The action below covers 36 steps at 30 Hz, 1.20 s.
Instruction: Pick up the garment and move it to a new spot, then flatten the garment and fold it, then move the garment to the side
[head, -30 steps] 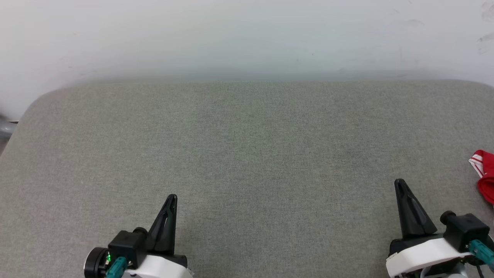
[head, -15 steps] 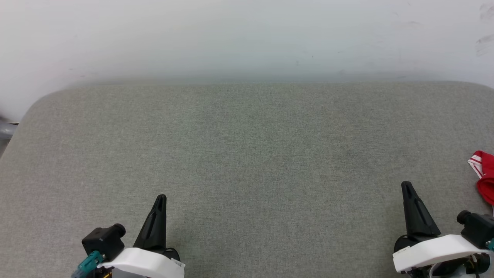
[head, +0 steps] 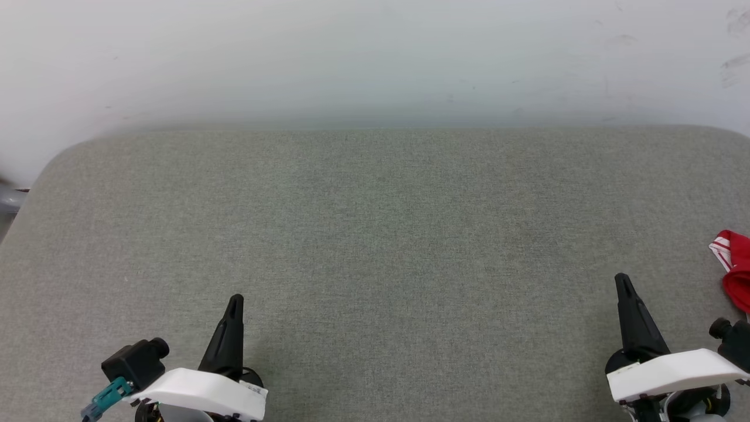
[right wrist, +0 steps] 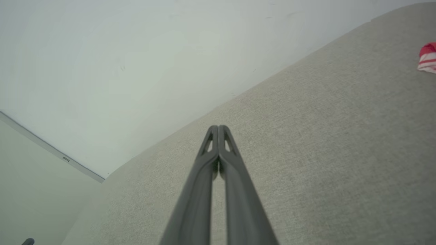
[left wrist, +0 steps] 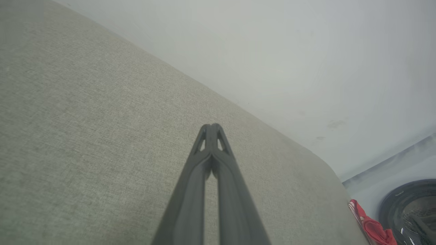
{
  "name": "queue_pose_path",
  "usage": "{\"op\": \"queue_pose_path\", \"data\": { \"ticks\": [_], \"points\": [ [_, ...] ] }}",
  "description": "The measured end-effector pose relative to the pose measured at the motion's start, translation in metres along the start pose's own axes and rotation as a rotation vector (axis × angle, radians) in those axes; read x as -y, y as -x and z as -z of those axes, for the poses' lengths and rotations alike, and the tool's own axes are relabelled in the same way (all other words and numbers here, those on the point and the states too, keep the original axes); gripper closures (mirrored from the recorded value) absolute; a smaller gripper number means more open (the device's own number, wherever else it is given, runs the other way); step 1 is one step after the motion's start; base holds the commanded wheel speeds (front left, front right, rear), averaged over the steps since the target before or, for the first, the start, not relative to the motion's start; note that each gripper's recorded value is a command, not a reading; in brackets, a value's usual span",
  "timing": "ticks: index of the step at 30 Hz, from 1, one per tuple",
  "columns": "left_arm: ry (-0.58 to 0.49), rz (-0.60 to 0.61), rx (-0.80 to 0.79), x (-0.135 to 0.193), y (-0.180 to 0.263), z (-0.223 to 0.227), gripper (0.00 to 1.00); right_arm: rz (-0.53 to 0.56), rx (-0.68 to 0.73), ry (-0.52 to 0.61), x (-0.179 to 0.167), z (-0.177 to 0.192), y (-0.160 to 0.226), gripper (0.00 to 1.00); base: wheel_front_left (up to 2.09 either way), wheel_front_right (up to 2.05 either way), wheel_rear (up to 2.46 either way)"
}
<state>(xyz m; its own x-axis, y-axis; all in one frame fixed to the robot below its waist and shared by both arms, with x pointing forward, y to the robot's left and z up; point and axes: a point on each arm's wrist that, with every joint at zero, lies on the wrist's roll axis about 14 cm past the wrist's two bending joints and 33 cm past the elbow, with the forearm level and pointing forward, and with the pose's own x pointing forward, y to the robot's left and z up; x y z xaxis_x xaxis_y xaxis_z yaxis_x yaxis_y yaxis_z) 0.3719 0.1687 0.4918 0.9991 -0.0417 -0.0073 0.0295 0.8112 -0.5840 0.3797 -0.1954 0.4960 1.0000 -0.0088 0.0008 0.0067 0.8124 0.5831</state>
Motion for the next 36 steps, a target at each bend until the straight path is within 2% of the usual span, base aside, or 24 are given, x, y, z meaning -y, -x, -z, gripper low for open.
{"op": "queue_pose_path", "data": {
  "ticks": [36],
  "points": [
    [0.452,-0.060,0.002,-0.016,-0.007,-0.010,1.00,0.045,-0.019,-0.452,0.006,0.000,-0.003,1.00,0.00,0.00,0.00]
  ]
}}
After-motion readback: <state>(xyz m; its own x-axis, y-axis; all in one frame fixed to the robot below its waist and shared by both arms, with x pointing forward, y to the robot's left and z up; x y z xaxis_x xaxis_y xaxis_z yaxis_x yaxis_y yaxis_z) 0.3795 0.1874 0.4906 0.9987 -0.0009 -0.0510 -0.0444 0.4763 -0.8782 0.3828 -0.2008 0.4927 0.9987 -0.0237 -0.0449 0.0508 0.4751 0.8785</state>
